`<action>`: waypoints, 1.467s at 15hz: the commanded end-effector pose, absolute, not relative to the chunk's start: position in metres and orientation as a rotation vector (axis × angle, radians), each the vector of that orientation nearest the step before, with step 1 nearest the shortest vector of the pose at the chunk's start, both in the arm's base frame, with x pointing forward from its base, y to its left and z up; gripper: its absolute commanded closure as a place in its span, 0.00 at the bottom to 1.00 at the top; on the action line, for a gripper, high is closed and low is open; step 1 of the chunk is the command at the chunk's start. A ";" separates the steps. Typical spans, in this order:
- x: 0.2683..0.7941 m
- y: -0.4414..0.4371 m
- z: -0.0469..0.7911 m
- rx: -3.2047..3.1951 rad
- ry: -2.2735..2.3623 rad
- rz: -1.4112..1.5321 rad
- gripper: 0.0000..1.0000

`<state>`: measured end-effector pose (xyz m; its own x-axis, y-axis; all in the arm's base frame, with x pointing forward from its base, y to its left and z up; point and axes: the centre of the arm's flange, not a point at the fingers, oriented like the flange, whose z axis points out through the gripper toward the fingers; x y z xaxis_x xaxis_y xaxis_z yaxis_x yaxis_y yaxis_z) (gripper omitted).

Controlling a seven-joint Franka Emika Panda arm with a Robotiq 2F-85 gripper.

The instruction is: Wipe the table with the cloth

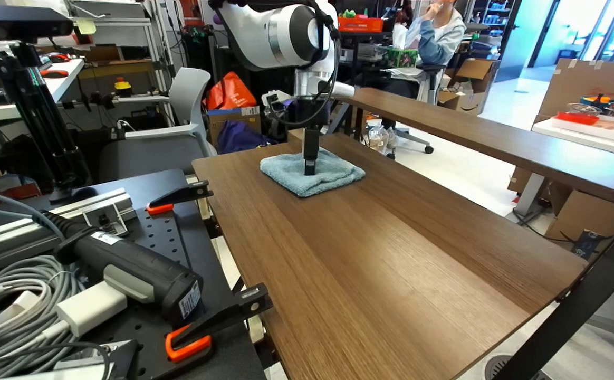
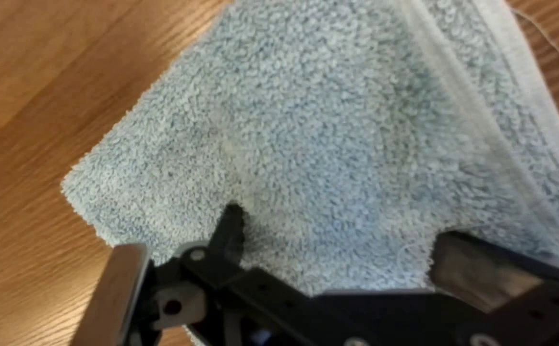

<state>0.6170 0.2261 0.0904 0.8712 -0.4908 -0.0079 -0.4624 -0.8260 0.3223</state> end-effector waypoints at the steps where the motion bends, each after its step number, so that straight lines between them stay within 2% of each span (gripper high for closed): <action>1: 0.614 0.225 0.090 2.730 -0.713 -0.134 0.00; 4: 0.611 0.224 0.090 2.730 -0.712 -0.135 0.00; 8: 0.651 0.204 0.081 2.638 -0.881 -0.241 0.00; 12: 0.696 0.129 0.079 2.573 -1.169 -0.333 0.00; 14: 0.702 0.086 0.065 2.521 -1.317 -0.363 0.00; 18: 0.689 0.043 0.052 2.451 -1.454 -0.396 0.00; 22: 0.668 0.043 0.061 2.402 -1.475 -0.443 0.00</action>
